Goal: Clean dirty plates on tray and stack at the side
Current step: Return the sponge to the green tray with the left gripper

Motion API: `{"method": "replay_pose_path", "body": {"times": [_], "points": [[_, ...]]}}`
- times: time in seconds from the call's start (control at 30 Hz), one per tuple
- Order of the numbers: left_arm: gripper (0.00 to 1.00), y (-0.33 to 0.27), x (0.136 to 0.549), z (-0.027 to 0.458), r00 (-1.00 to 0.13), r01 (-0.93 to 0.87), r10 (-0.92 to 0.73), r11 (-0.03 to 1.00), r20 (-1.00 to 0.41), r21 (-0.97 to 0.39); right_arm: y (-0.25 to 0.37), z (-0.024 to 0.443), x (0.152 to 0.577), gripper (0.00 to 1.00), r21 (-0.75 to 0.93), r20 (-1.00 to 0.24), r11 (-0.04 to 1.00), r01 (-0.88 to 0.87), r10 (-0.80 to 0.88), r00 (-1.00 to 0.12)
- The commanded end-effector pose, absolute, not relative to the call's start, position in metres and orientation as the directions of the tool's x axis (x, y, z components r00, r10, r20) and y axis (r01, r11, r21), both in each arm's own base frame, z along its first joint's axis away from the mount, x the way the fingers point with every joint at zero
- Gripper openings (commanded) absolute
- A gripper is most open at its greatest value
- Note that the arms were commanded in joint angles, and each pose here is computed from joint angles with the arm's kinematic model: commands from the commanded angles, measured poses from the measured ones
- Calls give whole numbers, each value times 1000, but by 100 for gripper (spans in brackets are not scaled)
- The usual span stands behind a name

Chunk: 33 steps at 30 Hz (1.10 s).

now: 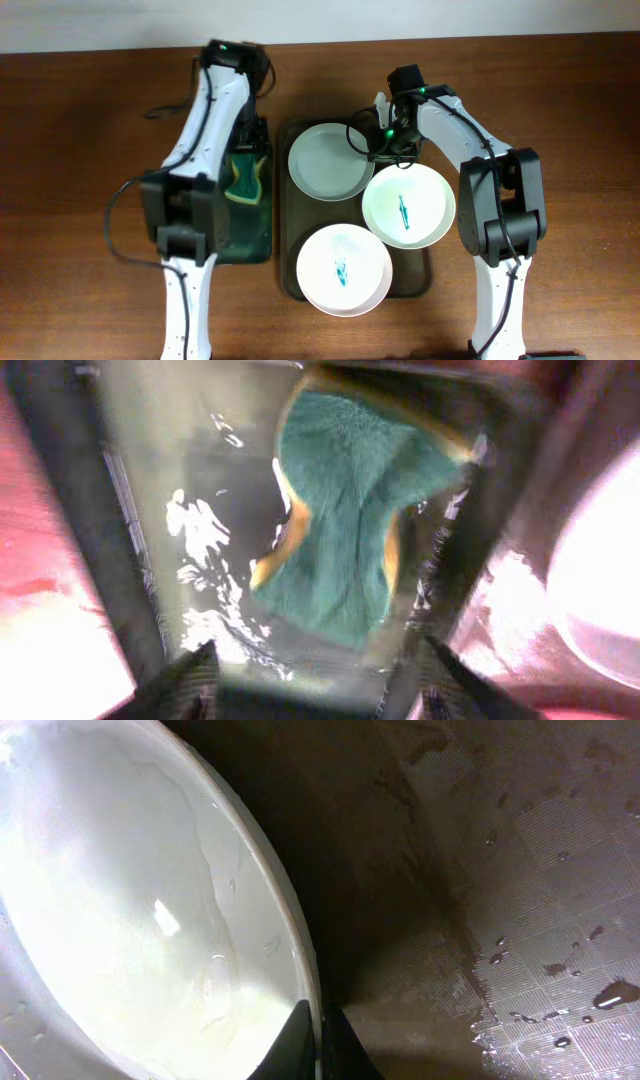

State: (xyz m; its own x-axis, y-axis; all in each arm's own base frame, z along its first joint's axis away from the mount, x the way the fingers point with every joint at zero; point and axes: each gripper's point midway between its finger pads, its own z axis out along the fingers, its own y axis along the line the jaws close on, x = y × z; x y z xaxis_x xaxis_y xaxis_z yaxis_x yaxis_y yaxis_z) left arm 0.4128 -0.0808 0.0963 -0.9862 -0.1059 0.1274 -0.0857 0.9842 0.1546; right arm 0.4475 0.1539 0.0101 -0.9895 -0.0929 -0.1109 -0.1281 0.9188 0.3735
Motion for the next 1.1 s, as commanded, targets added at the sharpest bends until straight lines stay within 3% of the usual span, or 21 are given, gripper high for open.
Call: {"method": "replay_pose_path", "body": {"times": [0.0,0.13,0.23,0.33,0.5,0.6,0.8,1.07], "points": [[98,-76,404,204,-987,-113,-105,991,-124,65,156,60,457,4,362,-221,916,-175,-98,-970],[100,-71,384,262,-959,-114,-106,993,-263,18,154,80,455,4,302,-265,932,-199,-118,-957],[100,-36,349,284,-932,-209,-157,970,-328,127,173,90,447,4,224,-298,934,-277,-205,-932],[100,-11,328,250,-923,-302,-260,947,-283,113,205,112,439,4,157,-361,912,-379,-304,-881],[100,-17,341,154,-934,-247,-273,959,-231,-136,243,146,435,4,85,-445,879,-470,-388,-807],[100,-4,331,107,-930,-291,-315,946,-189,-145,261,166,440,4,-65,-507,864,-499,-459,-730],[100,8,329,104,-920,-325,-347,936,-184,-138,289,204,443,4,-432,-605,833,-345,-552,-574],[100,8,329,104,-920,-326,-346,936,-184,-134,313,240,425,4,-573,-661,796,-194,-589,-465]]}}
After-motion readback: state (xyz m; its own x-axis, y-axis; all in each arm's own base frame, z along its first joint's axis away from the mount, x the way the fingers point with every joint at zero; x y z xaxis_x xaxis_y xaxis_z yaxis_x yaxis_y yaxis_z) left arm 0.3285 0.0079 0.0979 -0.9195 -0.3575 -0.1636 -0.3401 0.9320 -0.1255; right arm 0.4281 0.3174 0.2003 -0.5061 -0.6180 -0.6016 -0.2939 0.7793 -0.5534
